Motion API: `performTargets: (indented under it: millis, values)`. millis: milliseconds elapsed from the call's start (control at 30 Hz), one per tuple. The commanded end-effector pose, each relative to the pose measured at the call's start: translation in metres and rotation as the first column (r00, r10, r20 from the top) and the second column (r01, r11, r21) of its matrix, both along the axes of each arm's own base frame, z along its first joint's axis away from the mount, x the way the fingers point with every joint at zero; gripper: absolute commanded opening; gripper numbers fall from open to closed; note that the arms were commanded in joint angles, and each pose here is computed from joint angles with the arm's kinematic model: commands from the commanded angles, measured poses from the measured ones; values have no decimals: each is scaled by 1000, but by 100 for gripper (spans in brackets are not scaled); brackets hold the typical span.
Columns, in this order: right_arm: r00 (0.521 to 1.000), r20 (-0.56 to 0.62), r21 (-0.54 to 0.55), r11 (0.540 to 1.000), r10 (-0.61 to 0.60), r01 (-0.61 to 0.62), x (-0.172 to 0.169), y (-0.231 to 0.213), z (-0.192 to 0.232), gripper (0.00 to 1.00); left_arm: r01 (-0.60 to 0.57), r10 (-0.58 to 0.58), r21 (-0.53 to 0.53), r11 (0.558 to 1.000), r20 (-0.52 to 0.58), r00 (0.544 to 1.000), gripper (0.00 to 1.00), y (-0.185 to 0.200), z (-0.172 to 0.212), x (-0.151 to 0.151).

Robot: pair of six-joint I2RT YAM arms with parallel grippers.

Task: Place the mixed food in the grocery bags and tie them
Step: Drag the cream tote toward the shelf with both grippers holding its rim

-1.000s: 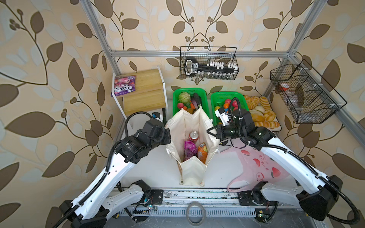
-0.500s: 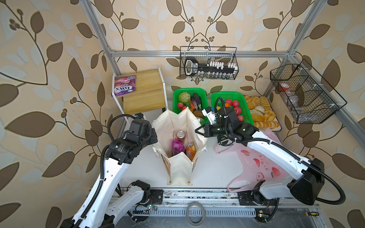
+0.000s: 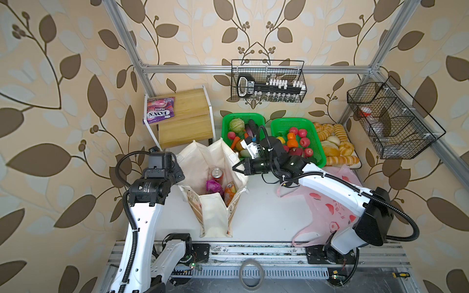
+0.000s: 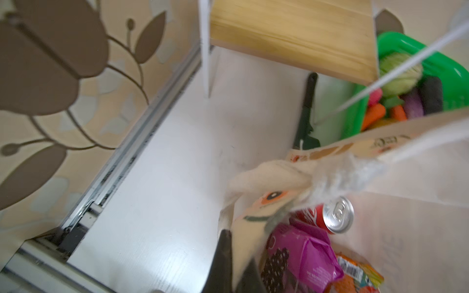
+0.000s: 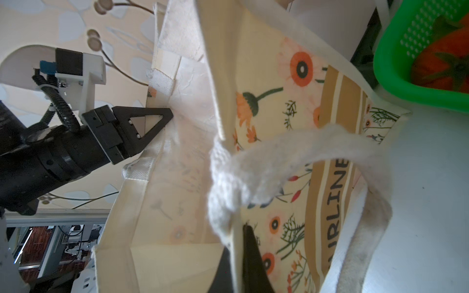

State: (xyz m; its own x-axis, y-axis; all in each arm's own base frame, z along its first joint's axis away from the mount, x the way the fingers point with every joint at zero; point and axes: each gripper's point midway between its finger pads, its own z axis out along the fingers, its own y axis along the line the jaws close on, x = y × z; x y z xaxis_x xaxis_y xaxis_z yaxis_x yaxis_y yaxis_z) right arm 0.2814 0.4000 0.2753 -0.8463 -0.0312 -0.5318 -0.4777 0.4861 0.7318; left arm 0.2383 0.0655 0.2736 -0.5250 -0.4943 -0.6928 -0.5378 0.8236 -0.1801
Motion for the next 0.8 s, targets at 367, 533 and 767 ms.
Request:
performTargets:
  millis: [367, 533, 767]
  values:
    - [990, 136, 258, 963, 39, -73, 0, 105, 84, 0, -263, 249, 8, 965, 295, 923, 0, 125, 87, 27]
    - [987, 148, 283, 954, 56, -97, -1, 148, 91, 0, -269, 247, 17, 963, 348, 905, 0, 151, 102, 27]
    - [985, 162, 314, 943, 65, -114, -2, 198, 97, 0, -137, 103, 130, 982, 240, 965, 0, 156, 90, 41]
